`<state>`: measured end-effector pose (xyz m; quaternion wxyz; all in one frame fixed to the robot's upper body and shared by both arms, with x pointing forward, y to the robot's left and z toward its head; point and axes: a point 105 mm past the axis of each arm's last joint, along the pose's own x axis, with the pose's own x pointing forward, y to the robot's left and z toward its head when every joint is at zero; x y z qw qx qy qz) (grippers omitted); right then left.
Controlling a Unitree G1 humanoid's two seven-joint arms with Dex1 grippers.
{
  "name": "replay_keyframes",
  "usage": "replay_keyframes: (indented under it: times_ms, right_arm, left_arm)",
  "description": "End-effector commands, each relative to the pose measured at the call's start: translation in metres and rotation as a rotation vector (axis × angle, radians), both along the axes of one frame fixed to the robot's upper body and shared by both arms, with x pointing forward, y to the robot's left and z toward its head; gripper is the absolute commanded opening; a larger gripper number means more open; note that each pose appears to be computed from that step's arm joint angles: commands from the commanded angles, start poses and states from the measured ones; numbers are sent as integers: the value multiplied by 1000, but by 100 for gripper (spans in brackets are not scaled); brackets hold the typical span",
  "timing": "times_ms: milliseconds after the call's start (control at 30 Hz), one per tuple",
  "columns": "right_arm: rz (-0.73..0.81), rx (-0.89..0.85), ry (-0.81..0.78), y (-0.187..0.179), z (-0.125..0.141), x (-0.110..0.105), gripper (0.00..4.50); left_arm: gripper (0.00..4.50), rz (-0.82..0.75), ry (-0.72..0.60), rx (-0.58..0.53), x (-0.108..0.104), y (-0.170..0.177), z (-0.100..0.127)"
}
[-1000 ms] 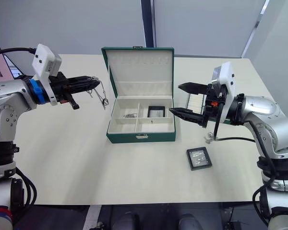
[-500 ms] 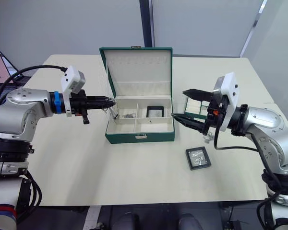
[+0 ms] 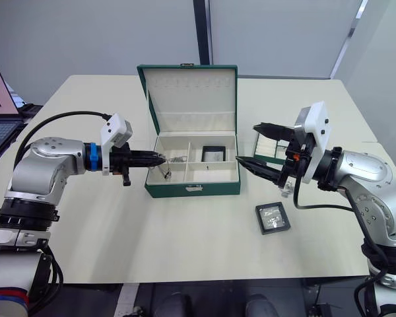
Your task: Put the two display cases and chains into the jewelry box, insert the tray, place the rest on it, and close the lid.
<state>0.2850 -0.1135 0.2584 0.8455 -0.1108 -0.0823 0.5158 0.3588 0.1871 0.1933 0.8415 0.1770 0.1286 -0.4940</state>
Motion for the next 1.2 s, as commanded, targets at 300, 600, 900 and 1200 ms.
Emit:
replay_keyframes:
  times_ms: [300,600,900,1200]
  right_arm:
    - [0,10,-46,0,10,-6,450]
    - [-5,16,-43,0,9,-6,450]
    - [-4,14,-40,0,8,-6,450]
    - [-6,10,-34,-4,7,-4,450]
  left_arm:
    - [1,-22,-14,52,2,-3,-13]
    - [34,-8,1,48,6,-1,-19]
    - [308,-21,0,14,5,-3,-11]
    - [444,-56,18,-126,-8,-7,18]
